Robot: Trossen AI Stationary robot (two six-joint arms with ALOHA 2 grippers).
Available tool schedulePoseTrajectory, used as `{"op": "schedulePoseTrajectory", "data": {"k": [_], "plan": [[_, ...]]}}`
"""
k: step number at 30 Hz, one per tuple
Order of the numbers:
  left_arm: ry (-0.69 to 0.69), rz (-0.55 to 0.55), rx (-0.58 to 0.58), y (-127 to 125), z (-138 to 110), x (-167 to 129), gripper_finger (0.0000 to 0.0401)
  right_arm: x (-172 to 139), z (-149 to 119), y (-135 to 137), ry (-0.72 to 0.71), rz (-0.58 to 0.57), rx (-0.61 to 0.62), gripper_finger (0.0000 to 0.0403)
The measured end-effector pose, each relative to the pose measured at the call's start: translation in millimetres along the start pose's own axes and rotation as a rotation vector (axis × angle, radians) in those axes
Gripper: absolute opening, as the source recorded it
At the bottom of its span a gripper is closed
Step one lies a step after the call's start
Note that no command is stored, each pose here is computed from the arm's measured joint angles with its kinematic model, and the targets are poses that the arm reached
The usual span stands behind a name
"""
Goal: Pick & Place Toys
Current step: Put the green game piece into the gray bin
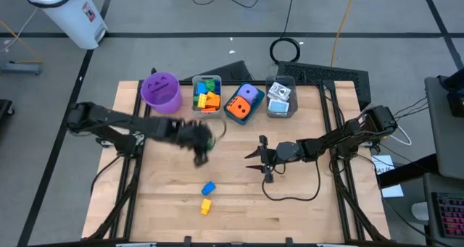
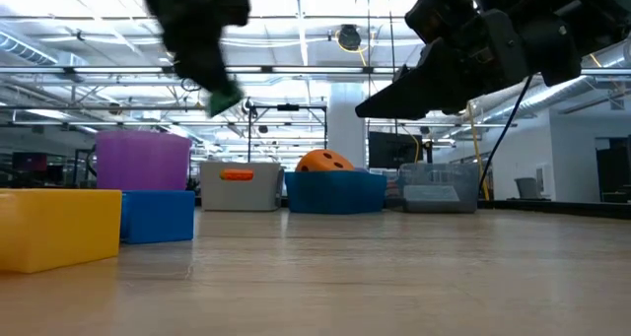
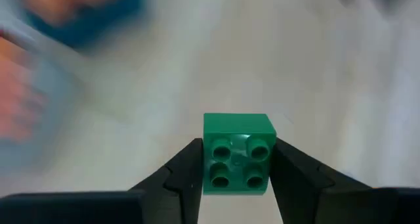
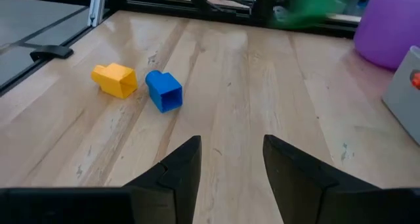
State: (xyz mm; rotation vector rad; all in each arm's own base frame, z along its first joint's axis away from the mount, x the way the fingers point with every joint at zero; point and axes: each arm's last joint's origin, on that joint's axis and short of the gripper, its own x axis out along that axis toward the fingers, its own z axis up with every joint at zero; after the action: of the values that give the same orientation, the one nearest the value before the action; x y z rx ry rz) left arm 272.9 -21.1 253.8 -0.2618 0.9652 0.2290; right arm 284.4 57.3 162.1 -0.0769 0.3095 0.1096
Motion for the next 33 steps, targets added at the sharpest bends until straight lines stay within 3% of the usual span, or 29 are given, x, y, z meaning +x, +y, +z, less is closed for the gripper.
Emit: {"op": "schedulePoseTrajectory", "data": {"k": [4,9,18,25,33], "plan": [[-0.119,0.159,-0.001,41,39,-14,0.0141,0,1,0,-0.008,0.000,-0.013,0.0155],[-0.167,0.300,-0.122,98,71,-20,0.0142,0,1,0,-0.008,0.000,-0.015,0.0155],[-0.070,0.496,-0.289,178,88,13,0.0144,0,0,0,-0.001,0.000,-0.011,0.0155],[0.004,0.542,-0.384,210,80,36,0.0151,0,-2,0,0.018,0.001,-0.012,0.0155],[-0.017,0.548,-0.426,216,80,35,0.0155,0,-2,0,0.024,0.001,-0.013,0.0155]]}}
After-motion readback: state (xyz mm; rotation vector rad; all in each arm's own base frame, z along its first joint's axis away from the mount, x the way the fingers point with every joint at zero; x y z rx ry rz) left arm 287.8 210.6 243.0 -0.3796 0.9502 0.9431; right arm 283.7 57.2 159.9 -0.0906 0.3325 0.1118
